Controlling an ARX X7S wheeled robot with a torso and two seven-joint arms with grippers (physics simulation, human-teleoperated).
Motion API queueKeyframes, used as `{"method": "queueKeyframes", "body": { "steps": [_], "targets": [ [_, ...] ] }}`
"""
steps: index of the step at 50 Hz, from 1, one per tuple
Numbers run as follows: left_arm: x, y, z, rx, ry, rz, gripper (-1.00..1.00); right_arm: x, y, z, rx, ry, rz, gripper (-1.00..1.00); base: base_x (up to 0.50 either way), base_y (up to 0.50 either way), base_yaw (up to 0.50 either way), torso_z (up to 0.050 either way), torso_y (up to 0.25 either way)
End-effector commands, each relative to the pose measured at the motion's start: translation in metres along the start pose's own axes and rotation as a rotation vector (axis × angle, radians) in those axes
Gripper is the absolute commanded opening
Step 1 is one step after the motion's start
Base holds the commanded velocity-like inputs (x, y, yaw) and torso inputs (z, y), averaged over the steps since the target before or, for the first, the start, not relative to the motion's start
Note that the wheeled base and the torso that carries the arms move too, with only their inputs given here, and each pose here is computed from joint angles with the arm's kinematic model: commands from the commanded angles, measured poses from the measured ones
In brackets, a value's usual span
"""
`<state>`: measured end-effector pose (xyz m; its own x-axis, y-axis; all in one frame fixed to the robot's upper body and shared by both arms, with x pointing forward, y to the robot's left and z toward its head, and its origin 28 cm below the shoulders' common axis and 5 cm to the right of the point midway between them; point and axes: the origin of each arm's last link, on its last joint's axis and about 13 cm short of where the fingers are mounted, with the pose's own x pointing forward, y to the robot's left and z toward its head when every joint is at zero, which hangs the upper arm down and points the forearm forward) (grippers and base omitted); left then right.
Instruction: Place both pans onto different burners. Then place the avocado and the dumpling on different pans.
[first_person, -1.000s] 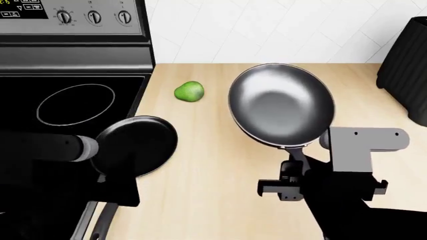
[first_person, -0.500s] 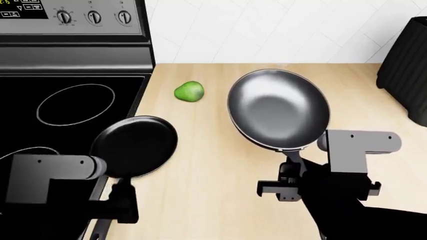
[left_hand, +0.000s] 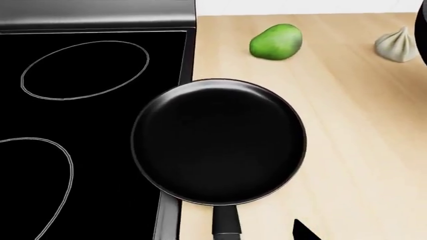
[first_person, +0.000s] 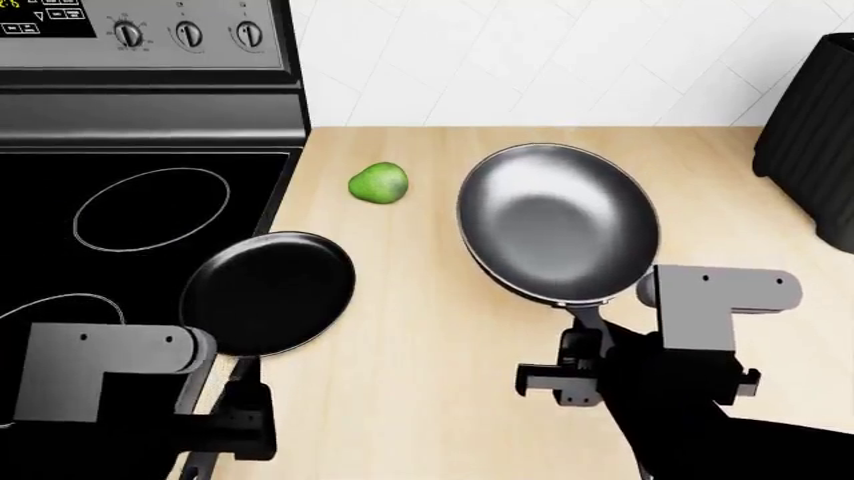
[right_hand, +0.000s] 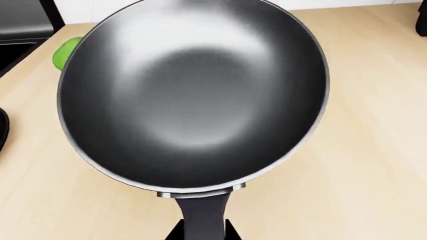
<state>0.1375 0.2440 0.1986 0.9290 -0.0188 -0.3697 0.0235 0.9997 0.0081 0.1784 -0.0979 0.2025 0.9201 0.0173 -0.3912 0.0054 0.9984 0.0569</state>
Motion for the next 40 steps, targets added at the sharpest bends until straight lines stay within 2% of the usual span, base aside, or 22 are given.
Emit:
{"method": "queueKeyframes", "body": {
  "steps": [1,15,30,40],
  "targets": [
    [0.002,-0.005,0.001,0.006,-0.004,-0.012,1.0,0.001,-0.002,0.01,0.02,-0.08,0.003,-1.0,0.0,0.0,0.0,0.0,0.0],
    [0.017,-0.012,0.011,0.008,0.008,0.034,1.0,0.004,-0.006,0.007,0.024,-0.074,-0.007,-1.0,0.0,0.0,0.0,0.0,0.001],
    [0.027,-0.015,-0.007,0.04,0.086,0.05,1.0,0.007,-0.009,0.007,0.038,-0.071,-0.009,-1.0,0.0,0.0,0.0,0.001,0.001],
    [0.03,-0.018,-0.006,0.05,0.088,0.036,1.0,0.007,-0.009,0.007,0.039,-0.074,-0.006,-1.0,0.0,0.0,0.0,0.0,0.001]
  ]
}}
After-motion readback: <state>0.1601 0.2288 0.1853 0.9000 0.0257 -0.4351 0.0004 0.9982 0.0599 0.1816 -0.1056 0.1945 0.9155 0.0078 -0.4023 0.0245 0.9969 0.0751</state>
